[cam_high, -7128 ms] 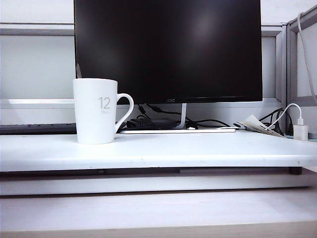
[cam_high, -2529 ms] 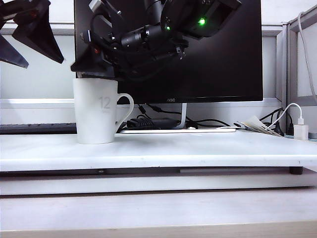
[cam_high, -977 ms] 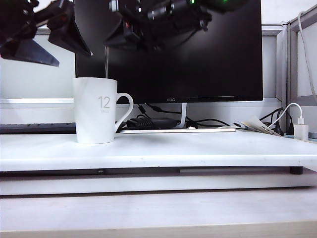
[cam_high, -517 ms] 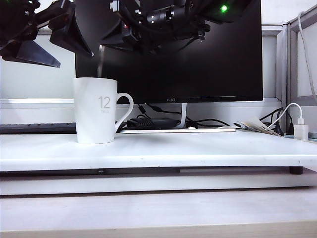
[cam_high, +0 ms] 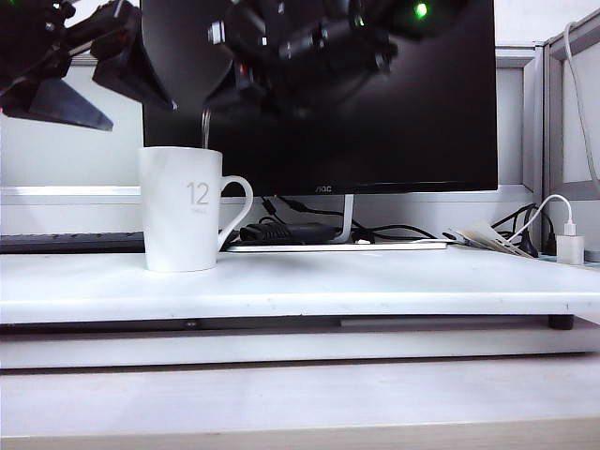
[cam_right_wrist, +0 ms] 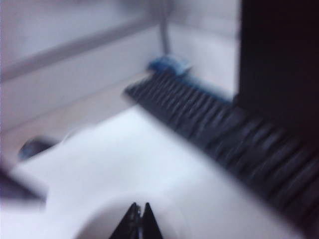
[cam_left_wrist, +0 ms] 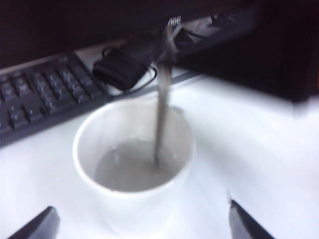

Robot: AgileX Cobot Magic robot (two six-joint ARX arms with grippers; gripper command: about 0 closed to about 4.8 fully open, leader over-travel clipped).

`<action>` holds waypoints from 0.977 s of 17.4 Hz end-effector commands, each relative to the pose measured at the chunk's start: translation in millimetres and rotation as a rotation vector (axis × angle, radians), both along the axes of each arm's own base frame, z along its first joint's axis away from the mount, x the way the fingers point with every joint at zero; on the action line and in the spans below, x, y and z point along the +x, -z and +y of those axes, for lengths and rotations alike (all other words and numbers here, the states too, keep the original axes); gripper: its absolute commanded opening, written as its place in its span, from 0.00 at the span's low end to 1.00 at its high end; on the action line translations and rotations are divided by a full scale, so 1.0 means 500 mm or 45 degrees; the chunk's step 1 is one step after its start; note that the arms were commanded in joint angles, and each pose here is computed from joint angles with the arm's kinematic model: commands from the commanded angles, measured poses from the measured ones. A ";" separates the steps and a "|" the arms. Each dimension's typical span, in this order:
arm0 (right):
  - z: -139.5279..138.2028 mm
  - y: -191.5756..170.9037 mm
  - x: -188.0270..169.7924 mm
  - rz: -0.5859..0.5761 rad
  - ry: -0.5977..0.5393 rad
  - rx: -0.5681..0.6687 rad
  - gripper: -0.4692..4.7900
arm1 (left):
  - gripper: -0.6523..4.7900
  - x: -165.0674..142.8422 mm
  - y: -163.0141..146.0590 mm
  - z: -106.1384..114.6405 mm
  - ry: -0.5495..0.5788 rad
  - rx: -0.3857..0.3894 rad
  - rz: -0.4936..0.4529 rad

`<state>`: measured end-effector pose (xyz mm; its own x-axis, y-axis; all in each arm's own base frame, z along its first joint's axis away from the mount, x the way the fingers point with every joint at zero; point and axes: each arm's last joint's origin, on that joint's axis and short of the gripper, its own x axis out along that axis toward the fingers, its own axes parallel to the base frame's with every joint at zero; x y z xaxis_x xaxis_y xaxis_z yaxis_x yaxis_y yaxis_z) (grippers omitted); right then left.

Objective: Pick up a spoon and stir the liquid in the cup.

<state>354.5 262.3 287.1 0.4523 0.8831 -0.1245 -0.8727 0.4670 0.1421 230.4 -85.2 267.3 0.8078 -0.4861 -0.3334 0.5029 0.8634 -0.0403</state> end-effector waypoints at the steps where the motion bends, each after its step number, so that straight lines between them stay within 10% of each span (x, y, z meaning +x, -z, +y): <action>1: 0.017 -0.042 -0.006 -0.136 -0.052 0.046 0.09 | 1.00 0.000 -0.004 0.000 0.001 -0.008 -0.012; 9: 0.015 -0.002 -0.016 0.062 -0.143 -0.132 0.09 | 1.00 0.000 -0.003 0.001 -0.002 -0.005 -0.007; 17: 0.030 -0.035 -0.019 -0.160 -0.169 -0.023 0.09 | 1.00 0.000 -0.003 0.001 -0.002 -0.003 -0.003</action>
<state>347.8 275.1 298.1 0.4041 0.9055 -0.1293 -0.9105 0.4117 0.0376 230.0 -85.1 266.3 0.8043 -0.4845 -0.3439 0.5022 0.8637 -0.0424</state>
